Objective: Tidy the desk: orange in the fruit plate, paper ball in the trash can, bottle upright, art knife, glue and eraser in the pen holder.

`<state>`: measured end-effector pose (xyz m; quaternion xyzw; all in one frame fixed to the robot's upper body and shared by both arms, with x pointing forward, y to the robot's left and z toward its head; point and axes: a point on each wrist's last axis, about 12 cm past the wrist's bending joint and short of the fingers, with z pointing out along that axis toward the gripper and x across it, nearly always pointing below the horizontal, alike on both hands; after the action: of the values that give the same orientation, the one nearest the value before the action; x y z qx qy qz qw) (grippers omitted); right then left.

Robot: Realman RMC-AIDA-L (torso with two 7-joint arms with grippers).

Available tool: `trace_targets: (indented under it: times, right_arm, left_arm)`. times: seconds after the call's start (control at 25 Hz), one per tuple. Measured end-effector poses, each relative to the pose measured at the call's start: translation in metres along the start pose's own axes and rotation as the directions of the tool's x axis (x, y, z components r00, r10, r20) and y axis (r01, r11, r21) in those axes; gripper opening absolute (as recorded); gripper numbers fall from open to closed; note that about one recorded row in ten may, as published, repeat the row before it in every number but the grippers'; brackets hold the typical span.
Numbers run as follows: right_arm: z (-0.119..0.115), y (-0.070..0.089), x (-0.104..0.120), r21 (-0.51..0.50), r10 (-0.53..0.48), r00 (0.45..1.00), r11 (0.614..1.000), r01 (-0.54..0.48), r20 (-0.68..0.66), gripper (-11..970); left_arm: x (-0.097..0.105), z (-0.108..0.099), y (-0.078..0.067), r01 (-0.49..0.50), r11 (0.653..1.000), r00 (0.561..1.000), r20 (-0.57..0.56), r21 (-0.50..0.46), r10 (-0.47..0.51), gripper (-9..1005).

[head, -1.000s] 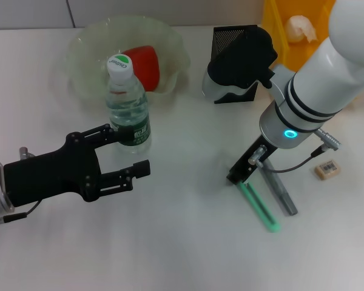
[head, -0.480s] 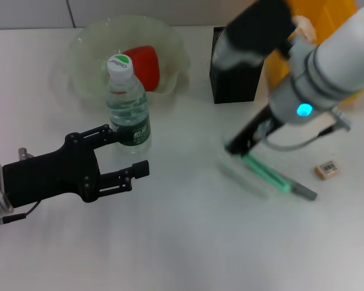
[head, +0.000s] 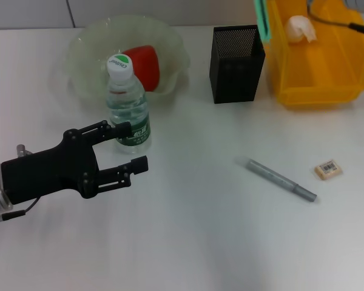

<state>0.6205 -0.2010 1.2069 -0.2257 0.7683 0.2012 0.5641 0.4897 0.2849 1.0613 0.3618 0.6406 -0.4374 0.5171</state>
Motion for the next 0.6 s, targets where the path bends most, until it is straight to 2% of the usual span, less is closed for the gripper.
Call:
trace_targets:
  times: [0.28,0.6]
  right_arm:
    - [0.039,-0.014,0.031,-0.034,0.129,0.988,0.991,-0.127,0.087,224]
    - [0.058,-0.02,0.038,-0.018,0.145,0.987,0.989,-0.144,0.073,249]
  left_arm:
    - [0.0,0.001,0.0,0.001,1.0,1.0,-0.001,-0.001,-0.001,776]
    - [0.0,0.0,0.001,0.006,1.0,1.0,0.001,-0.01,-0.006,775]
